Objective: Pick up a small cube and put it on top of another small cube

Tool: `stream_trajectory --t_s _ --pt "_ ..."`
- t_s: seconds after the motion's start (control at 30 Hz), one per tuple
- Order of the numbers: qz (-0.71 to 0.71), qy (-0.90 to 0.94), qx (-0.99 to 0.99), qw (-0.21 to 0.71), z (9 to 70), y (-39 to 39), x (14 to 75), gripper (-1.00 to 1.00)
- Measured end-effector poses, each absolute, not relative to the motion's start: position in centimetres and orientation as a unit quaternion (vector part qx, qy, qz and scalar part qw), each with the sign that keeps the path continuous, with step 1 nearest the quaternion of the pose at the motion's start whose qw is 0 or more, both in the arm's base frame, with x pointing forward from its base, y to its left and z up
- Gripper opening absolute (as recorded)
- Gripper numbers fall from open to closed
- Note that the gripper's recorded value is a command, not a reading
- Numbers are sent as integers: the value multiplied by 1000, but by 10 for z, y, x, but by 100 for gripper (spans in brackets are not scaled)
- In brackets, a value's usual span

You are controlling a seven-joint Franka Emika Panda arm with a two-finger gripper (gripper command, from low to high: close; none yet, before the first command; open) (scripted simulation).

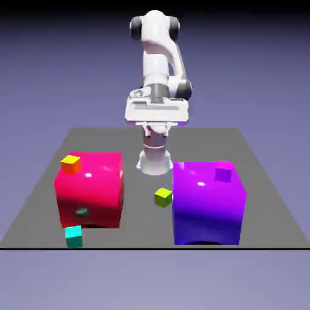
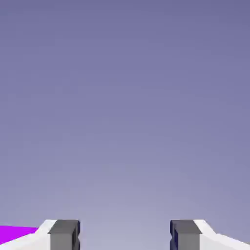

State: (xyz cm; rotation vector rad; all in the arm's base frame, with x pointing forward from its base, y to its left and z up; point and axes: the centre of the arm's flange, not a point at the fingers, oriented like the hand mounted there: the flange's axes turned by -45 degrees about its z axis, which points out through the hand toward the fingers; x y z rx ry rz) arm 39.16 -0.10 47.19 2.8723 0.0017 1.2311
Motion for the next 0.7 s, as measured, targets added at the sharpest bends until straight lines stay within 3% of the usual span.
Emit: stream_trajectory --t_s 0.7 --pt "466 -376 800 46 666 -17 399 0"
